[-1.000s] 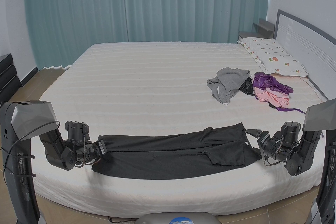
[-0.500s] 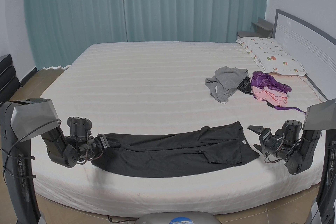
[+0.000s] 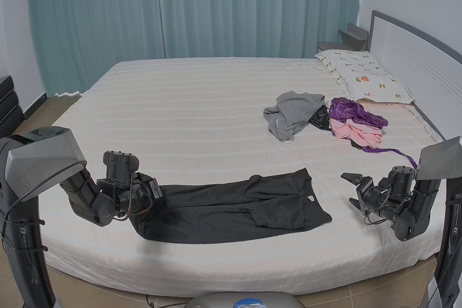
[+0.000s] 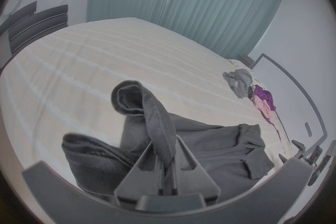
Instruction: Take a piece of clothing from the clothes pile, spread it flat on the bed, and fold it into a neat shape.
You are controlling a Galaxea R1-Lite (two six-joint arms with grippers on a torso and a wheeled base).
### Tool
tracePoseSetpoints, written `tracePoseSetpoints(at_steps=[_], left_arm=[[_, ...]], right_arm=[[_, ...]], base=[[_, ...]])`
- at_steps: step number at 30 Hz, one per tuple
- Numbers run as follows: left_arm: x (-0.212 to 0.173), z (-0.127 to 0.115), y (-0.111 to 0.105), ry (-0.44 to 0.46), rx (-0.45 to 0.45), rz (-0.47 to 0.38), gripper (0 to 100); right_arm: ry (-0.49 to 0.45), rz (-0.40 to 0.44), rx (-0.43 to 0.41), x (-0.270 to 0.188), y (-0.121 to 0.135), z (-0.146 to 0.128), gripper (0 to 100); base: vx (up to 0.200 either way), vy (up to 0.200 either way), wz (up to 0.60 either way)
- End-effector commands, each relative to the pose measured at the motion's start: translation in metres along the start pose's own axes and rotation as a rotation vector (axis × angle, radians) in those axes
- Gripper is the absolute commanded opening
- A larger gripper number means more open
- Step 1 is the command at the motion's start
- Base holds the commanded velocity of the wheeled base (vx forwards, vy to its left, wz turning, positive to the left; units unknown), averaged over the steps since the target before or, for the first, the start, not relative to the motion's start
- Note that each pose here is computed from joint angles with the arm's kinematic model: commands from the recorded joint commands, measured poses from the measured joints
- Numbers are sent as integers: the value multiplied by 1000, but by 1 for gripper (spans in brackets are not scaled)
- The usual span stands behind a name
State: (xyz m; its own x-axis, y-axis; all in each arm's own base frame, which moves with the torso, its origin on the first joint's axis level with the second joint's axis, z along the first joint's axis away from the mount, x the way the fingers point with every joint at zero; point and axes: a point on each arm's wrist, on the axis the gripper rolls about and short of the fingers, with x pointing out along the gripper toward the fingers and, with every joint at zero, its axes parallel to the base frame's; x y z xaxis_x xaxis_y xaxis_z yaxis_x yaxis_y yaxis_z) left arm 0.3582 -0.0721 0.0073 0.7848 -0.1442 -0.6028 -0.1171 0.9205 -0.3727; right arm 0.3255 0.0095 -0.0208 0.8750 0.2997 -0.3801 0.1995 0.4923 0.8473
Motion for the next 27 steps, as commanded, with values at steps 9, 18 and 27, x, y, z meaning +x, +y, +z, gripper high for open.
tracePoseSetpoints(at_steps=[9, 18, 27], left_arm=[[-1, 9, -55, 7, -8, -50, 0], [0, 9, -101, 27, 42, -104, 0], [24, -5, -136, 49, 60, -79, 0]], right_arm=[[10, -6, -1, 1, -2, -3, 100], [13, -8, -3, 2, -2, -5, 100], [15, -9, -8, 2, -2, -5, 100]], base=[[0, -200, 0], [0, -200, 0], [0, -200, 0]])
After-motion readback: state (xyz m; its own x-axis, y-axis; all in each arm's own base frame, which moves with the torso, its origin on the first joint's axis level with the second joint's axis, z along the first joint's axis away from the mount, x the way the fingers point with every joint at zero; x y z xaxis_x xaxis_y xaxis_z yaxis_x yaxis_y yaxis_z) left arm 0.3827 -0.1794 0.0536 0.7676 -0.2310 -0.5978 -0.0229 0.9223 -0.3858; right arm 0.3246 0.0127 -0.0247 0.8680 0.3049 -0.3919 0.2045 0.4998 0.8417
